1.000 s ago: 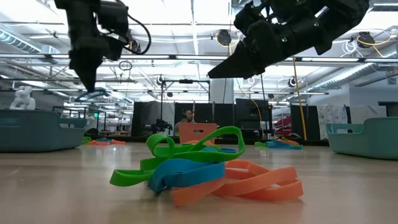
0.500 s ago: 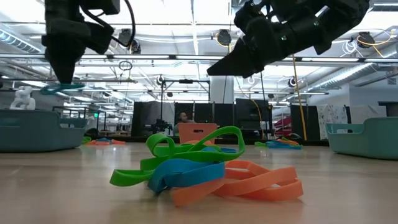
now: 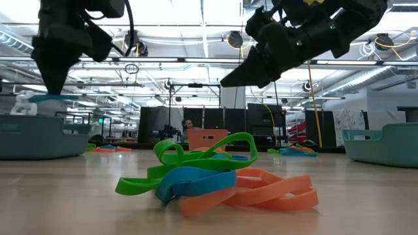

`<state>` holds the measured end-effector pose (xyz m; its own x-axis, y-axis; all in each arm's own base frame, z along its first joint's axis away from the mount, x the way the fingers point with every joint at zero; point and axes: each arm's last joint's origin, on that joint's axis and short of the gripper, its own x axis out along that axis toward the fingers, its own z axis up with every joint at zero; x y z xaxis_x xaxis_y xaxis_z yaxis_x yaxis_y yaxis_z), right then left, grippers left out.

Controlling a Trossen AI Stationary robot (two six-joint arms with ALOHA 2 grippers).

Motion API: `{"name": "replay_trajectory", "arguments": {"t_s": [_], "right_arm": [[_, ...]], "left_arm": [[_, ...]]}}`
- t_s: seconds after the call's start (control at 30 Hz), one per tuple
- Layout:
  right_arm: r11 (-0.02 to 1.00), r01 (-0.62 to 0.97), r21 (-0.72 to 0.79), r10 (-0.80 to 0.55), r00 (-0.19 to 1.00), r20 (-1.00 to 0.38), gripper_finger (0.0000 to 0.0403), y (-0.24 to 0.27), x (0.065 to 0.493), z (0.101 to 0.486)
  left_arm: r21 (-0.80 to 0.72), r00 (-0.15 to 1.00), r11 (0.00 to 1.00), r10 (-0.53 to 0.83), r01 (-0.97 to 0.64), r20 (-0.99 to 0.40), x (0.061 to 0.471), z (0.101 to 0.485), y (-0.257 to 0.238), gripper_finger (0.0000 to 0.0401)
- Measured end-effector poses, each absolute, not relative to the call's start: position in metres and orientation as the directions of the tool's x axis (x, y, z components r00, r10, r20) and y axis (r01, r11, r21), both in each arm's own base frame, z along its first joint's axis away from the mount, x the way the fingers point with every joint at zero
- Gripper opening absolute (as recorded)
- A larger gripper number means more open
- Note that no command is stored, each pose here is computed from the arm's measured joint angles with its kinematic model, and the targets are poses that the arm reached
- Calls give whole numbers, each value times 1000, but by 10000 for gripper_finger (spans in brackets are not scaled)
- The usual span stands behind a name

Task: Sort rubber bands into baskets
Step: Put the blue rubber band into the blue bin

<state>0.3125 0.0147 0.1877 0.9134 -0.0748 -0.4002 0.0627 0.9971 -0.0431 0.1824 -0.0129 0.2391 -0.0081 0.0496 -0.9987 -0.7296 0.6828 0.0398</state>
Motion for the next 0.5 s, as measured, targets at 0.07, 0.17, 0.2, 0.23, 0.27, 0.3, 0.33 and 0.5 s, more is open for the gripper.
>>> {"name": "replay_trajectory", "arguments": {"t_s": [0.07,0.17,0.2,0.23,0.27,0.3,0.33,0.5], "right_arm": [[997,62,-41,-74,905,-420,18,15,312,186],[997,67,-32,-74,890,-450,18,15,310,183],[997,73,-22,-75,884,-461,18,15,309,184],[997,80,-9,-75,880,-469,18,15,309,187],[996,90,8,-75,877,-475,18,15,309,192],[995,98,21,-76,875,-479,18,15,308,198],[994,102,25,-77,869,-488,18,15,307,203],[992,115,46,-75,851,-520,18,15,298,221]], "left_arm": [[96,-32,711,103,-697,-994,186,234,-14,2],[163,-70,743,155,-649,-985,192,227,-15,2],[174,-83,758,157,-629,-984,194,224,-16,2],[182,-94,768,158,-614,-983,195,222,-17,2],[191,-105,777,160,-600,-982,197,220,-17,2],[197,-114,786,161,-585,-980,198,218,-17,2],[204,-120,795,165,-572,-979,198,217,-18,3],[265,-133,807,229,-527,-964,199,215,-18,25]]}}
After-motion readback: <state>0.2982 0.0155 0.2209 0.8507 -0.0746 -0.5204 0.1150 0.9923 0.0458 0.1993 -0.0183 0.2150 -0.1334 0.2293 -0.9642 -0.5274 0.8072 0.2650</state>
